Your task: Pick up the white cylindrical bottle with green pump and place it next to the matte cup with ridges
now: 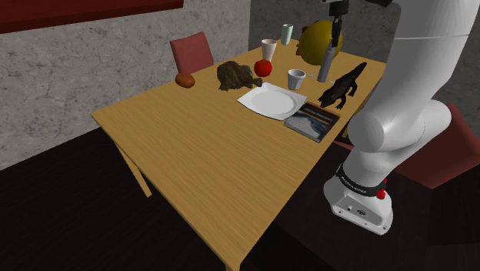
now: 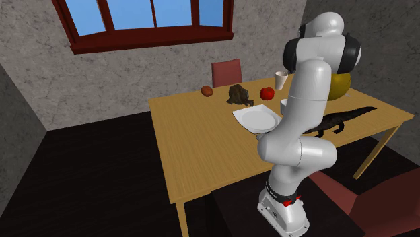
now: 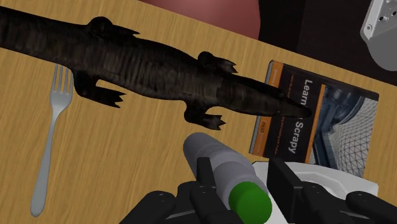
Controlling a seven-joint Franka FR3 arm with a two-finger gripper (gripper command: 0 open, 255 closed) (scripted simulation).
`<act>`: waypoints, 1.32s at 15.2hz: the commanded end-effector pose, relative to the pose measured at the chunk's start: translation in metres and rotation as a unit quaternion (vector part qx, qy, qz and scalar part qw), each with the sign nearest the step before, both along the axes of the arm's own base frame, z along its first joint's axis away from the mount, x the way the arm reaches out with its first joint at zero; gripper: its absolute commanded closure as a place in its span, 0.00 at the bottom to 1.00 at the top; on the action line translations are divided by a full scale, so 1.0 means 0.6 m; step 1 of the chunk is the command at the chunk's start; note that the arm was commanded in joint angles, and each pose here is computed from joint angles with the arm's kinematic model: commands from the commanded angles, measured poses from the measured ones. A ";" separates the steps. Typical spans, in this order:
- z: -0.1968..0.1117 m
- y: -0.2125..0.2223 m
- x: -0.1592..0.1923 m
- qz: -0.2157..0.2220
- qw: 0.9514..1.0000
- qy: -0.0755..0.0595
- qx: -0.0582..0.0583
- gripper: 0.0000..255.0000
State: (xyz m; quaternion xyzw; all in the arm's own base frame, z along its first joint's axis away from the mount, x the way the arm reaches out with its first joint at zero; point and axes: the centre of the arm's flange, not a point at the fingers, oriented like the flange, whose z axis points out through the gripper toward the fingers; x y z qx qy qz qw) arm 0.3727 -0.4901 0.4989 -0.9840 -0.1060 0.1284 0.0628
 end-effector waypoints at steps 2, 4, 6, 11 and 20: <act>-0.025 0.002 0.001 0.000 1.000 0.000 0.000 1.00; -0.042 0.002 0.001 0.000 1.000 0.000 0.000 1.00; -0.060 0.002 0.001 0.000 1.000 0.000 0.000 1.00; -0.104 0.002 0.001 0.000 1.000 0.000 0.000 1.00; -0.127 0.002 0.001 0.000 1.000 0.000 0.000 1.00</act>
